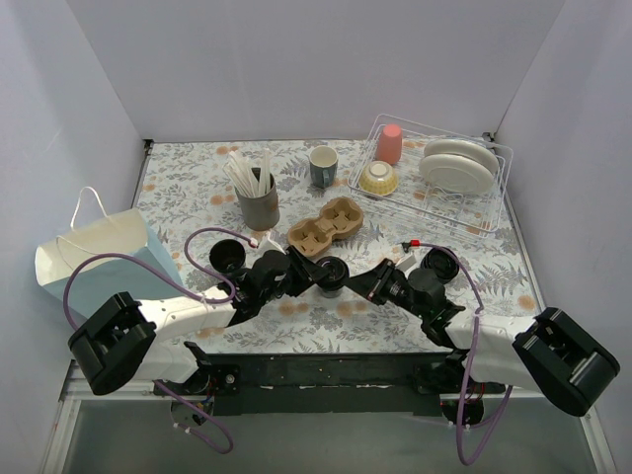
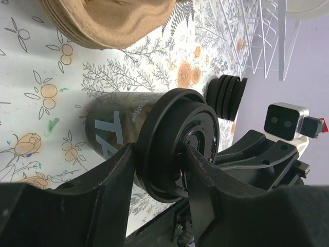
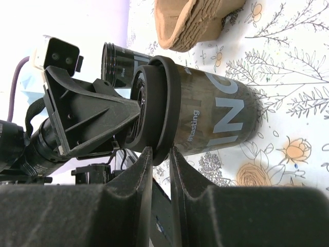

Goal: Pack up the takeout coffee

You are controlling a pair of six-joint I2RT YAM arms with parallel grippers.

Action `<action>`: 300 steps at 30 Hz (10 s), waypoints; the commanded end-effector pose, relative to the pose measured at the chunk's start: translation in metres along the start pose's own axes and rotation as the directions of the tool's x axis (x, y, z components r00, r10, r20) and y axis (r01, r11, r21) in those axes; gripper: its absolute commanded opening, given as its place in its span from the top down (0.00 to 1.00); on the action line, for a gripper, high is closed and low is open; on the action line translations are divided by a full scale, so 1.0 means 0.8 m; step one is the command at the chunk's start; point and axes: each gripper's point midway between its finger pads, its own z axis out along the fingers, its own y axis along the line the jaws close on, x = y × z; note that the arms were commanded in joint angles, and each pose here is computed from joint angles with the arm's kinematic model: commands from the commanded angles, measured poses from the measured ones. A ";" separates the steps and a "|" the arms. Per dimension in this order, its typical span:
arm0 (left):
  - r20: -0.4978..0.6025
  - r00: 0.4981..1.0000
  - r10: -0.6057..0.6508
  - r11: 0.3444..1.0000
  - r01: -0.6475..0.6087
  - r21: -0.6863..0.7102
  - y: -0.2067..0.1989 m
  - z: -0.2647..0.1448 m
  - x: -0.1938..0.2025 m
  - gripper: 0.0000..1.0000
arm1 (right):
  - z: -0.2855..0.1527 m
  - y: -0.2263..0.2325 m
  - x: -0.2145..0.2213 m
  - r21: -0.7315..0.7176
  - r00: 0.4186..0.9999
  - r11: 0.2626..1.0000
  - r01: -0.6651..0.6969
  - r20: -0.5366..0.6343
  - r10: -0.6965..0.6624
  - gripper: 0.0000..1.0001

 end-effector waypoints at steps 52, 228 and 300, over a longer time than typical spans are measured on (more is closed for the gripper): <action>-0.310 0.941 0.139 0.879 -0.262 -0.400 0.158 -0.038 0.068 0.58 | -0.007 0.046 -0.097 0.204 0.834 0.812 0.546 -0.039 -0.551 0.62; 0.005 0.840 0.542 0.838 -0.541 0.067 -0.023 -0.089 -0.015 0.29 | -0.081 0.006 -0.140 0.785 0.807 0.425 0.451 -0.156 -0.570 0.73; -0.088 0.798 0.597 0.802 -0.593 0.070 -0.018 -0.071 0.001 0.27 | -0.107 -0.070 -0.197 0.475 0.834 0.803 0.359 0.222 -0.505 0.56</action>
